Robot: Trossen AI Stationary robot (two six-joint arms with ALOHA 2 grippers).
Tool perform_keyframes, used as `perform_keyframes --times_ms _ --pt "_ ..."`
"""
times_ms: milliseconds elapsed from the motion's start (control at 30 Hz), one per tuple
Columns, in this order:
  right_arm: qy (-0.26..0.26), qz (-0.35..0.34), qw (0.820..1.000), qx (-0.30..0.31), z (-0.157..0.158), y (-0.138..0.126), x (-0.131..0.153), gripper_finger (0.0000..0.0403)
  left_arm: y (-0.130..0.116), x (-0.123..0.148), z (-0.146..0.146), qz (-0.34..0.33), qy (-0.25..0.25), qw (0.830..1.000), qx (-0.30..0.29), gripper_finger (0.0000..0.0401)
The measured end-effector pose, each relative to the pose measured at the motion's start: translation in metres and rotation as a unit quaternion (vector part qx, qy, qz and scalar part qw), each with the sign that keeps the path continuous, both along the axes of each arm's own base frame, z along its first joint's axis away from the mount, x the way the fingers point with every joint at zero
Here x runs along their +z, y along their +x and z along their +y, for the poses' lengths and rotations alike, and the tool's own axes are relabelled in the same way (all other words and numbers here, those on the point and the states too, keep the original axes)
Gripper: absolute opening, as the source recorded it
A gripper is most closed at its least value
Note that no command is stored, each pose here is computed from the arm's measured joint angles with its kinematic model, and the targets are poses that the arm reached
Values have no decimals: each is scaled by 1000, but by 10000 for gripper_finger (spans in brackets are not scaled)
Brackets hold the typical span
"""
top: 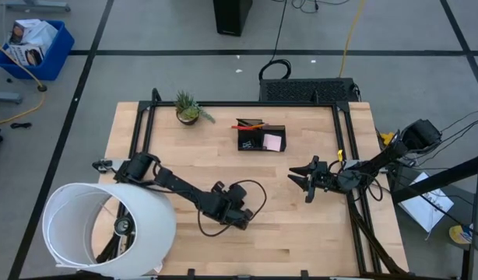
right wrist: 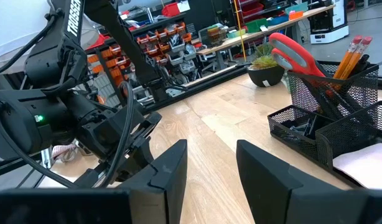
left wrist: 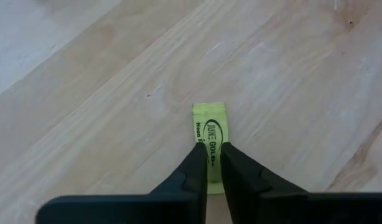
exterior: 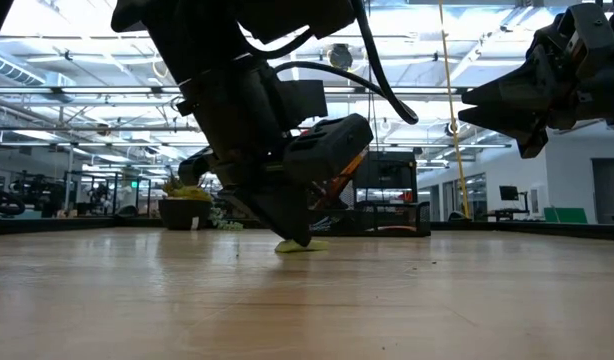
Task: Pick and place office supplies into organizer
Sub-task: Put the green eraser into the desk organizer
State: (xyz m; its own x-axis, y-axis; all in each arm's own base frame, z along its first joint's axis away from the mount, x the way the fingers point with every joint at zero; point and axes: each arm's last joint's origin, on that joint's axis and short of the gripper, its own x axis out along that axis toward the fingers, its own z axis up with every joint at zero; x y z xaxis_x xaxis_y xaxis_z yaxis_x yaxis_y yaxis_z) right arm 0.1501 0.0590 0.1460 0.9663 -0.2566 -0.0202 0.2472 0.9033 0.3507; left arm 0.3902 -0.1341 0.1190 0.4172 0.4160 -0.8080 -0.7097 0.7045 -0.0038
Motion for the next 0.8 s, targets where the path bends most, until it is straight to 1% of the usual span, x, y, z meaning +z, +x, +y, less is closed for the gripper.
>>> perform_keyframes --times_ms 133,267,333,500,600,700,800 --pt "0 0 1000 0 0 0 0 132 1 -1 -3 -5 4 1000 -19 68" --pt "0 0 1000 0 0 0 0 132 3 -1 -2 -11 -13 1000 -14 110" --pt "0 0 1000 0 0 0 0 132 4 -3 -3 -18 -14 1000 -18 133" --pt "0 0 1000 0 0 0 0 132 4 -13 -7 -81 10 996 -35 179" --pt "0 0 1000 0 0 0 0 132 -5 -25 -7 -115 29 993 -25 192" --pt "0 0 1000 0 0 0 0 132 -11 -35 -4 -154 32 987 -13 194" --pt "0 0 1000 0 0 0 0 132 -14 -39 -7 -175 78 980 -56 186"
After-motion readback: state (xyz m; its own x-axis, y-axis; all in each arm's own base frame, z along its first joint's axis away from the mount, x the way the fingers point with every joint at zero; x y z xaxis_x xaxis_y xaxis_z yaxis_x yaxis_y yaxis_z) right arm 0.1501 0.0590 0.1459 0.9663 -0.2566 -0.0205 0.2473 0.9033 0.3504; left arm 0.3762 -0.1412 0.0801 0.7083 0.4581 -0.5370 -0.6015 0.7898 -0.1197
